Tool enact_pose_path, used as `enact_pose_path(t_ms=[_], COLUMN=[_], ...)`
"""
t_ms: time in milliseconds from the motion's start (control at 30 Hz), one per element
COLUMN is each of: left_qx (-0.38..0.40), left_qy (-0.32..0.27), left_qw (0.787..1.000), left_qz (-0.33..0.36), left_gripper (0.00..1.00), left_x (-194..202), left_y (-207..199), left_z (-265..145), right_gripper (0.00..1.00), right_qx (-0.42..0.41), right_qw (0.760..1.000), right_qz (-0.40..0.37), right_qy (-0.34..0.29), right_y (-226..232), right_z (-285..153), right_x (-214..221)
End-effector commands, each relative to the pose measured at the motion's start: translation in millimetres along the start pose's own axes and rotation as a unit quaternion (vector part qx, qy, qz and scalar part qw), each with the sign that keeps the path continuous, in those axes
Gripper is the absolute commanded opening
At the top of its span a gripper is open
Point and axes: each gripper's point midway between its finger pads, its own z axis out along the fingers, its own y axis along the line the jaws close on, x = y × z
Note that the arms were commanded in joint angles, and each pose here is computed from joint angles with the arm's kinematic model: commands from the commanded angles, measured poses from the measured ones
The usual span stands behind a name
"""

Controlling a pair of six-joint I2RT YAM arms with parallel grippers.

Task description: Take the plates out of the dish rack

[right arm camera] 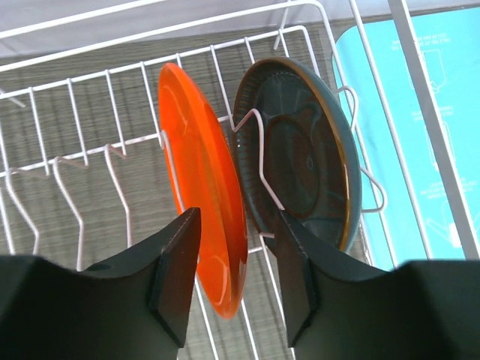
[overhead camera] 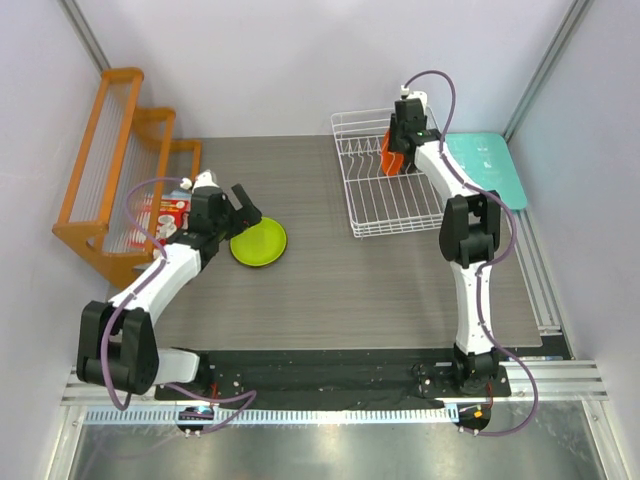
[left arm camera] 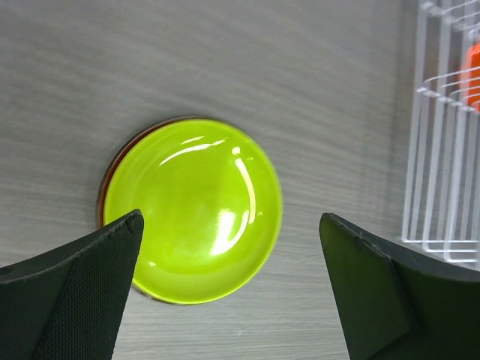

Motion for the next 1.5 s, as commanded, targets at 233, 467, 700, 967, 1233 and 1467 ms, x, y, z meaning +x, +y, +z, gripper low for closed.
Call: enact_pose_path(t_ms=[233, 467, 700, 967, 1233, 1467], left_qx=[0.039, 0.07, 0.094, 0.186, 0.295, 0.423], left_qy=[-0.029, -0.03, -0.03, -0.036, -0.008, -0.005], left_qw=[0.998, 0.996, 0.994, 0.981, 0.955, 0.906], left_qz=[0.045, 0.045, 0.054, 0.041, 0.027, -0.03], left_gripper=[0.99, 0.99, 1.0, 1.0, 1.0, 1.0], left_x=[-35.2, -38.0, -45.2, -60.8, -56.0, -57.2], left_y=[-36.7, -53.0, -68.2, -114.9, -182.2, -238.9], left_z=[-23.4, -19.6, -23.0, -27.4, -8.3, -7.7], right_gripper=[0.14, 0.01, 0.01, 0.01, 0.01, 0.01], right_qx=[0.018, 0.031, 0.036, 0.001, -0.09, -0.225], right_qw=[0.998, 0.994, 0.99, 0.986, 0.986, 0.961], right_qz=[-0.024, -0.03, -0.017, 0.02, 0.044, 0.117], right_qy=[-0.051, -0.1, -0.138, -0.163, -0.133, -0.111], right_y=[-4.1, 1.7, -3.0, -11.9, -2.4, 32.6], right_z=[-6.0, -41.7, -91.4, -157.5, -200.9, -234.3], right_x=[-40.7, -74.0, -102.9, -117.5, -80.6, -50.3])
